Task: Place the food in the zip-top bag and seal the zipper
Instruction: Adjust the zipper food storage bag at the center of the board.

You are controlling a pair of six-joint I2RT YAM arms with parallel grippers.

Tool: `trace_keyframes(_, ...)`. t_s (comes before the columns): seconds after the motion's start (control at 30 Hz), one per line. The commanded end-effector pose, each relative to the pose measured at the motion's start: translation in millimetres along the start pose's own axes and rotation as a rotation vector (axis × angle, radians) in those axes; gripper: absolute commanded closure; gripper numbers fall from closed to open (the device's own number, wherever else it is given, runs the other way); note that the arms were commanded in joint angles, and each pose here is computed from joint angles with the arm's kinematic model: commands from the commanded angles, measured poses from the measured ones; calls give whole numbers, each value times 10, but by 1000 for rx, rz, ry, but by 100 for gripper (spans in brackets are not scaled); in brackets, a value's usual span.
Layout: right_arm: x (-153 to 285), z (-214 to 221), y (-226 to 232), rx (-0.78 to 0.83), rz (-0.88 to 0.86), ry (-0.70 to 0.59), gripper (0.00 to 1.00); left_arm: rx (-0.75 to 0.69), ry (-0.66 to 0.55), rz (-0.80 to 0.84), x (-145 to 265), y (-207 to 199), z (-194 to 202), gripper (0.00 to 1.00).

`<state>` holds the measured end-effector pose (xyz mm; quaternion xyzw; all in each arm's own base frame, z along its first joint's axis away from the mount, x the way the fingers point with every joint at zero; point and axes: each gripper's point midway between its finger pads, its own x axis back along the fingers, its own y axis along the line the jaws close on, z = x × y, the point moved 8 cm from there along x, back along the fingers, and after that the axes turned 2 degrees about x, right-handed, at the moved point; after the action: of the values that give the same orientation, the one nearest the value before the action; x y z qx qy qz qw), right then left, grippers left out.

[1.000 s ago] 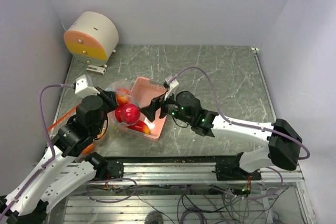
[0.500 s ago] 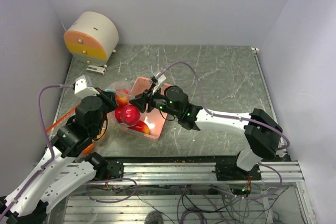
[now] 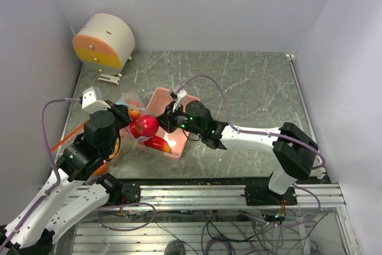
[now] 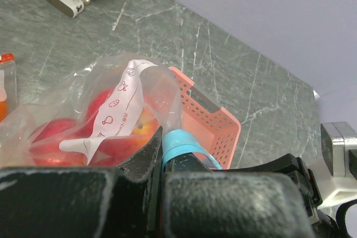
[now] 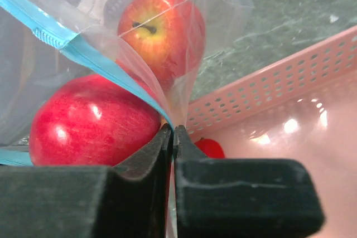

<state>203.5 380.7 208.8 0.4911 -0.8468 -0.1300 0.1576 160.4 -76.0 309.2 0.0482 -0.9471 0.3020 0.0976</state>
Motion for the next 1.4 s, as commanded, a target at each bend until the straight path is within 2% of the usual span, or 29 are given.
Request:
trace_keyframes(0.0,-68,-166,44,7,11,30,100,17,-71,-1,51,-55,-207,93)
trace_keyframes(0.17,17,-636,78,80,131,134,100,-67,-93,-116,78,119,-230,93)
trace_keyframes(0.27,112,-1011,72,76,126,187,100,-124,-120,-175,119,230,-273,93)
trace_keyframes(0.43,199,-1380,148,68,45,282,100,-204,-118,-226,101,293,-262,93)
trace_keyframes(0.6,305,-1437,215,89,-14,328,100,-253,-87,-244,8,253,-198,93)
trace_keyframes(0.67,373,-1490,348,91,-154,320,100,-262,-117,-247,-41,195,-245,93)
trace_keyframes(0.8,524,-1624,705,84,-509,263,100,-229,-96,-79,-111,-211,-398,93)
trace_keyframes(0.93,340,-1510,543,79,-400,324,100,-172,-160,34,-24,-528,-753,93)
trace_keyframes(1.0,328,-1541,586,76,-479,309,100,-169,-189,92,-56,-608,-768,93)
trace_keyframes(1.03,347,-1581,623,82,-510,280,100,-182,-164,123,-118,-629,-660,93)
trace_keyframes(1.07,354,-1636,610,86,-503,241,100,-186,-120,141,-173,-644,-545,93)
trace_keyframes(1.13,355,-1748,433,71,-366,156,100,-178,17,131,-245,-611,-268,93)
trace_keyframes(1.2,338,-1809,49,41,-77,66,100,-157,145,157,-240,-578,-31,93)
trace_keyframes(1.27,407,-1883,-249,18,110,-21,100,-142,197,178,-186,-488,103,93)
trace_keyframes(1.37,534,-1995,-348,-37,78,-120,100,-160,186,142,-119,-289,163,93)
